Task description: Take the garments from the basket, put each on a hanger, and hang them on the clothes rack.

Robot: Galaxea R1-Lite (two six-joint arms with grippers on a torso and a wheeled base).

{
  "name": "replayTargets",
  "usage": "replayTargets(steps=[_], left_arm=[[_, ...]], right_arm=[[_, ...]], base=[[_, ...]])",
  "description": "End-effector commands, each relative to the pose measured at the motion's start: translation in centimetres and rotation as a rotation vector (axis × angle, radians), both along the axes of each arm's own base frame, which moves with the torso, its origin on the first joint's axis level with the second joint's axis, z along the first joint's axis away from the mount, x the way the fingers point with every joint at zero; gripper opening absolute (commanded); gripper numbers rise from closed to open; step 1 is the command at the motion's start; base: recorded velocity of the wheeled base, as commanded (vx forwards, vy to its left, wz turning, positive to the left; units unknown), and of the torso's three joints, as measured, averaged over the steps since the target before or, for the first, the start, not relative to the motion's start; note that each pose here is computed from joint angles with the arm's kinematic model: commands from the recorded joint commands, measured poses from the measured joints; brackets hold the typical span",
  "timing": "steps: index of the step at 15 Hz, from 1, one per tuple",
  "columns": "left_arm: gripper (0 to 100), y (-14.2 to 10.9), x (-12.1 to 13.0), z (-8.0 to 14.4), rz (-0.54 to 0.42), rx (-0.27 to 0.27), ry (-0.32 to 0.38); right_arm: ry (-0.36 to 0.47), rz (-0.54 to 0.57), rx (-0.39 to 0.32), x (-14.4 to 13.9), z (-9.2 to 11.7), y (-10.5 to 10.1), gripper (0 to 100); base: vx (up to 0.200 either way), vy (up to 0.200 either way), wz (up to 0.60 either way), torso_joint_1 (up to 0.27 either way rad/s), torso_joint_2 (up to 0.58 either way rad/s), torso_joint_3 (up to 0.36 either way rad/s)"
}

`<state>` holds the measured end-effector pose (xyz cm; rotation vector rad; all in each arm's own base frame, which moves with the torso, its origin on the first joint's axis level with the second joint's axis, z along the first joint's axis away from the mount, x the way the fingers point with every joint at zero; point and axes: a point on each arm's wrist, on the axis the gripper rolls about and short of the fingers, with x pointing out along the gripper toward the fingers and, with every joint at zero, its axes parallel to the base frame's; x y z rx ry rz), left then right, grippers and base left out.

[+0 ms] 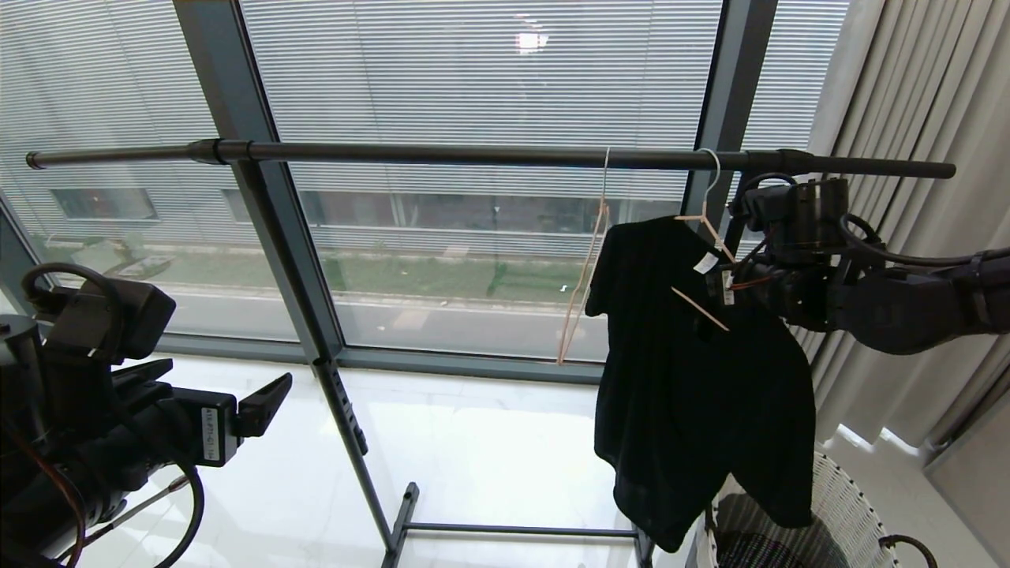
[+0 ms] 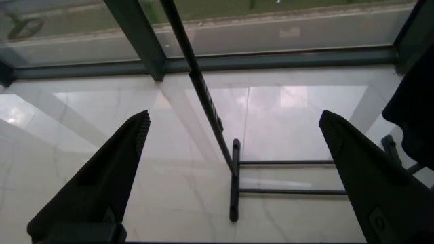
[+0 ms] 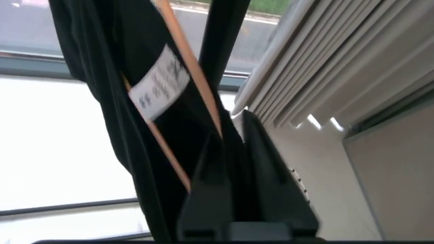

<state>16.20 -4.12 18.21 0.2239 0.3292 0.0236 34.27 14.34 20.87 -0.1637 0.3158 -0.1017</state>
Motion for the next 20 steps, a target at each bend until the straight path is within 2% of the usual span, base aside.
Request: replayTargets(steps=[1,3,6,8,11,20], left_arm=[[100,0.0,0.0,-0.1,0.002,0.000,0.004],[100,0.1,0.0,-0.1,0.006,-0.001,0.003],[100,0.1,0.0,0.0,0.006,0.000,0.001],[100,0.1,0.1,0.0,0.009,-0.001,-0.002],[100,0.6,0.2,0.2,0.038,-0.002,-0.006],[100,0.8,0.2,0.2,0.052,-0.003,-0.009]], right_arm=[[-0.005,0.026,-0.048,-2.9,2.0,-1.1,100],[-0.013,0.070,-0.058,-5.1,3.1,-2.3,100],[-0.019,0.162,-0.165,-8.3,3.7,-4.5,100],[-0.031,0.237,-0.144,-10.3,3.7,-5.6,100],[-0.045,0.259,-0.132,-12.3,3.4,-6.6,100],[-0.036,0.259,-0.144,-12.9,3.0,-6.8,100]], base=[[0.000,0.000,0.00,0.000,0.00,0.000],[0.000,0.000,0.00,0.000,0.00,0.000],[0.000,0.000,0.00,0.000,0.00,0.000],[0.000,0.000,0.00,0.000,0.00,0.000],[0.000,0.000,0.00,0.000,0.00,0.000],[0.000,0.000,0.00,0.000,0.00,0.000]])
